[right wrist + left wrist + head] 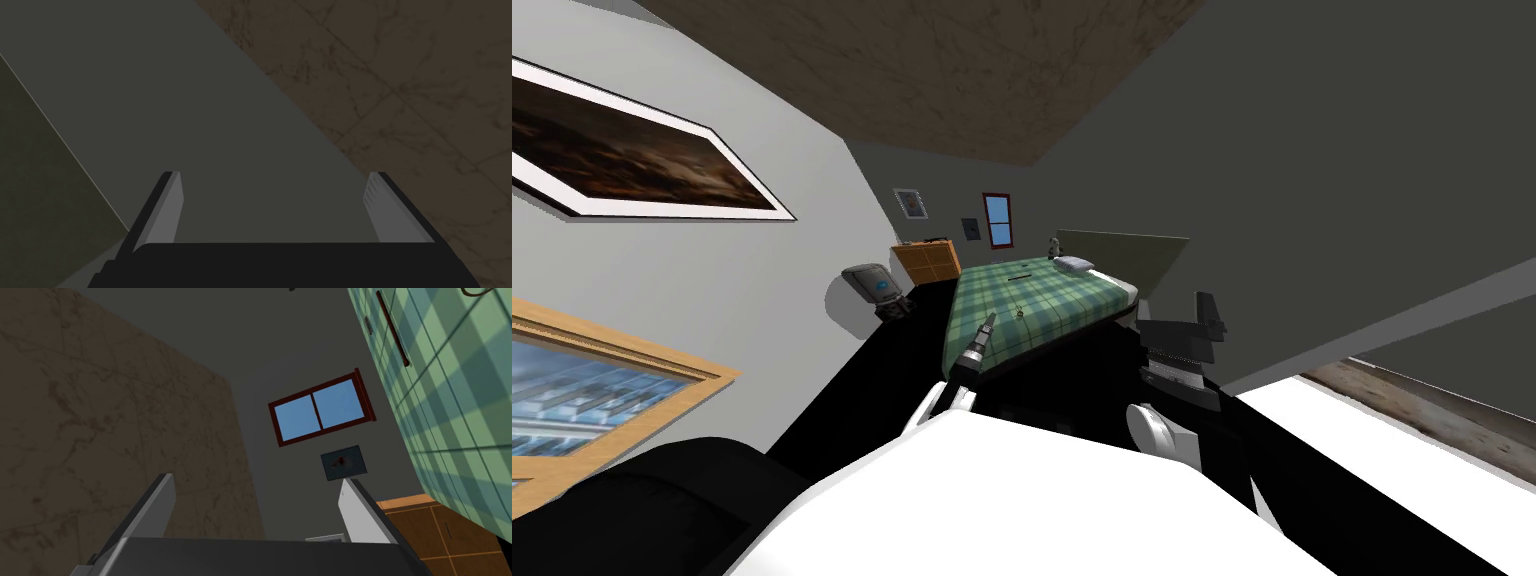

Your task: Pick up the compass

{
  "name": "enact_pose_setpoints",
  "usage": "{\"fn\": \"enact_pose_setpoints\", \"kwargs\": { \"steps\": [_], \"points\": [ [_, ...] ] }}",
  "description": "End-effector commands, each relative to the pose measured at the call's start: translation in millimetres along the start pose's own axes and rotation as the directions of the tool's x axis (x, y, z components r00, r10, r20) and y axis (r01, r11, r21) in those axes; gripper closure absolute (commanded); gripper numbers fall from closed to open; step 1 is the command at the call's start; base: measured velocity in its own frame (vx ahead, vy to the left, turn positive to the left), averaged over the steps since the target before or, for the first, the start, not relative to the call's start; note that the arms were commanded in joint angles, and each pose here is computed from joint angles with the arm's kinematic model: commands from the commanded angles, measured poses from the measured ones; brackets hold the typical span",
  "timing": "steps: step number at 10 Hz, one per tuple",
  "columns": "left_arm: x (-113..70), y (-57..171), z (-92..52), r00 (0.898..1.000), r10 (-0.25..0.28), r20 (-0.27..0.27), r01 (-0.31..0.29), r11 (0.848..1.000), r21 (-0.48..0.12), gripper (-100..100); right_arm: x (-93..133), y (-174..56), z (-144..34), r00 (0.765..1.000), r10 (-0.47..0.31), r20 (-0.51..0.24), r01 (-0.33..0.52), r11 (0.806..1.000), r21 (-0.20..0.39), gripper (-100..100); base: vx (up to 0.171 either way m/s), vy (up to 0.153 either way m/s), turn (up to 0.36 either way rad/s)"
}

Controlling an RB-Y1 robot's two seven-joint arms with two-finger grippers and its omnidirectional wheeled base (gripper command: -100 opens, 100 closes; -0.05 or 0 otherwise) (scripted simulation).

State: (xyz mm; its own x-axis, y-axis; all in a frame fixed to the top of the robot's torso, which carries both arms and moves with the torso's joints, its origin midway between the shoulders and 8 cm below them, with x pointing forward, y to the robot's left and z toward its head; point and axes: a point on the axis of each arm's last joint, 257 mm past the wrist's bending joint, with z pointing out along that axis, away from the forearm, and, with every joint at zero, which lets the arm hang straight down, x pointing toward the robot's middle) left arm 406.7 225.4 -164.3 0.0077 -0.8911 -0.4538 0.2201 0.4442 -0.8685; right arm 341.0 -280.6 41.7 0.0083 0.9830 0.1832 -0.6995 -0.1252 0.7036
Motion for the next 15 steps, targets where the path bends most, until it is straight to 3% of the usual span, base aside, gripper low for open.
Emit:
{"fn": "enact_pose_setpoints", "kwargs": {
  "steps": [1, 2, 3, 5, 6, 8, 9, 10, 11, 13, 14, 15],
  "points": [
    [5.0, 11.2, -1.6, 1.000, 0.008, -0.017, -0.008, 0.999, -0.036, -100, 0.0, 0.0, 0.0, 1.000, 0.000, 0.000, 0.000, 1.000, 0.000, 0, -0.029, -0.047, 0.077],
    [18.9, 33.1, -6.0, 0.998, 0.023, -0.051, -0.028, 0.995, -0.096, -100, 0.0, 0.0, 0.0, 1.000, 0.000, 0.000, 0.000, 1.000, 0.000, 0, -0.033, -0.049, 0.166],
    [18.9, 33.1, -6.0, 0.998, 0.023, -0.051, -0.028, 0.995, -0.096, -100, 0.0, 0.0, 0.0, 1.000, 0.000, 0.000, 0.000, 1.000, 0.000, 0, -0.027, -0.051, 0.079],
    [45.2, 70.5, -17.2, 0.991, 0.053, -0.123, -0.076, 0.978, -0.194, -100, 0.0, 0.0, 0.0, 1.000, 0.000, 0.000, 0.000, 1.000, 0.000, 0, -0.015, -0.086, 0.192],
    [46.9, 76.7, -19.3, 0.990, 0.052, -0.128, -0.078, 0.974, -0.211, -100, 0.0, 0.0, 0.0, 1.000, 0.000, 0.000, 0.000, 1.000, 0.000, 0, 0.001, -0.092, 0.070],
    [73.2, 117.1, -38.0, 0.974, 0.081, -0.212, -0.145, 0.941, -0.306, -100, 0.0, 0.0, 0.0, 1.000, 0.000, 0.000, 0.000, 1.000, 0.000, 0, 0.021, -0.094, 0.159],
    [73.3, 119.3, -38.8, 0.974, 0.080, -0.214, -0.146, 0.938, -0.314, -100, 0.0, 0.0, 0.0, 1.000, 0.000, 0.000, 0.000, 1.000, 0.000, 0, 0.033, -0.101, 0.079],
    [85.0, 140.0, -50.7, 0.961, 0.094, -0.259, -0.187, 0.914, -0.360, -100, 0.0, 0.0, 0.0, 1.000, 0.000, 0.000, 0.000, 1.000, 0.000, 0, 0.029, -0.081, 0.115],
    [85.0, 140.0, -50.7, 0.961, 0.094, -0.259, -0.187, 0.914, -0.360, -100, 0.0, 0.0, 0.0, 1.000, 0.000, 0.000, 0.000, 1.000, 0.000, 0, 0.023, -0.062, 0.050],
    [104.2, 176.7, -76.0, 0.929, 0.124, -0.349, -0.275, 0.863, -0.425, -100, 0.0, 0.0, 0.0, 1.000, 0.000, 0.000, 0.000, 1.000, 0.000, 0, 0.069, -0.098, 0.131],
    [104.1, 179.5, -77.7, 0.928, 0.123, -0.351, -0.277, 0.857, -0.434, -100, 0.0, 0.0, 0.0, 1.000, 0.000, 0.000, 0.000, 1.000, 0.000, 0, 0.066, -0.104, 0.061],
    [111.1, 197.8, -92.0, 0.908, 0.137, -0.396, -0.326, 0.825, -0.462, -100, 0.0, 0.0, 0.0, 1.000, 0.000, 0.000, 0.000, 1.000, 0.000, 0, 0.078, -0.104, 0.093]
  ]
}}
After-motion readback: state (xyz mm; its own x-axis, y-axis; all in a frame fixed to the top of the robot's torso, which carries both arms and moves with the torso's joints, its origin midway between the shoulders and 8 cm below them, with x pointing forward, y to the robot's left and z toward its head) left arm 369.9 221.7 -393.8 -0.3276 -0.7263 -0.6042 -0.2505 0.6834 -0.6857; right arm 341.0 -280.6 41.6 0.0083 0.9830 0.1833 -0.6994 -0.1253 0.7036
